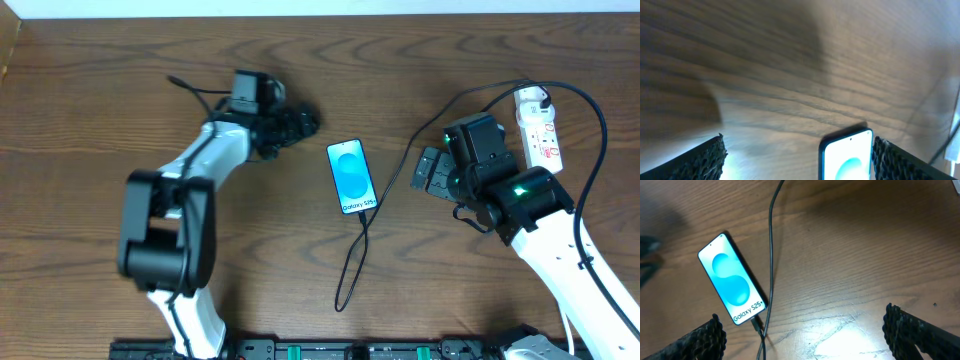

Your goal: Plug charger to phone and switch on socket

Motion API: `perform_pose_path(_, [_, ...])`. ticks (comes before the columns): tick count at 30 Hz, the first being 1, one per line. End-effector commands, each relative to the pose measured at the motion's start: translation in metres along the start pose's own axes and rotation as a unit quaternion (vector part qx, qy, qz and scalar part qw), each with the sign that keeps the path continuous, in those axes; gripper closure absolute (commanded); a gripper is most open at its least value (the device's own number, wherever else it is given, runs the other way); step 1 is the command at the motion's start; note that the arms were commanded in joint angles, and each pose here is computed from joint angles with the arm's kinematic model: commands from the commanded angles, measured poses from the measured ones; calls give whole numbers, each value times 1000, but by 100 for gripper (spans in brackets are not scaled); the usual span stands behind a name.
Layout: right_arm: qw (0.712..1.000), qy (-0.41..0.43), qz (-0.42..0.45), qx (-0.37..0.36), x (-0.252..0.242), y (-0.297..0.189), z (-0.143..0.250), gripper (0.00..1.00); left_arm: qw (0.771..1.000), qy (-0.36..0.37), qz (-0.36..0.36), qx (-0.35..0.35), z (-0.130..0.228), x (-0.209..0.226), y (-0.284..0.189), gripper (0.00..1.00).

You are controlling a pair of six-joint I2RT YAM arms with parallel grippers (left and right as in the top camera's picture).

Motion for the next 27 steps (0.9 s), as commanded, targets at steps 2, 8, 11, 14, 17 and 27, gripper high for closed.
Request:
perform_pose_path(2, [1000,5,5,-11,-2,-4,-3,1,996,49,-2,-75,-25,-11,-65,7])
perform_pose_path(8, [1000,5,4,-12,-1,-4,-4,1,983,73,-83,-145,-30,1,-133,7])
perform_pose_path(11, [1000,5,4,-12,-1,-4,-4,1,974,101,-118,-164,-22,2,-162,7])
perform_pose_path(14, [1000,5,4,-12,-1,-4,-4,1,965,118,-152,-176,-11,6,-187,7])
perform_pose_path(17, [1000,5,4,-12,-1,-4,-4,1,956,115,-185,-198,-2,11,-213,7])
perform_pose_path(27, [1000,5,5,-11,-2,-4,-3,1,945,126,-162,-256,18,-5,-265,7])
Point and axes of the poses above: each gripper's point midway between its finger pads, its own y axis out along the fingers, its own x axis along the line the jaws close on, z = x × y, the point moved 4 cm from there along -y, back along the fingers, and after that the axes turned 10 degrees about -y, right-handed, at the moved point
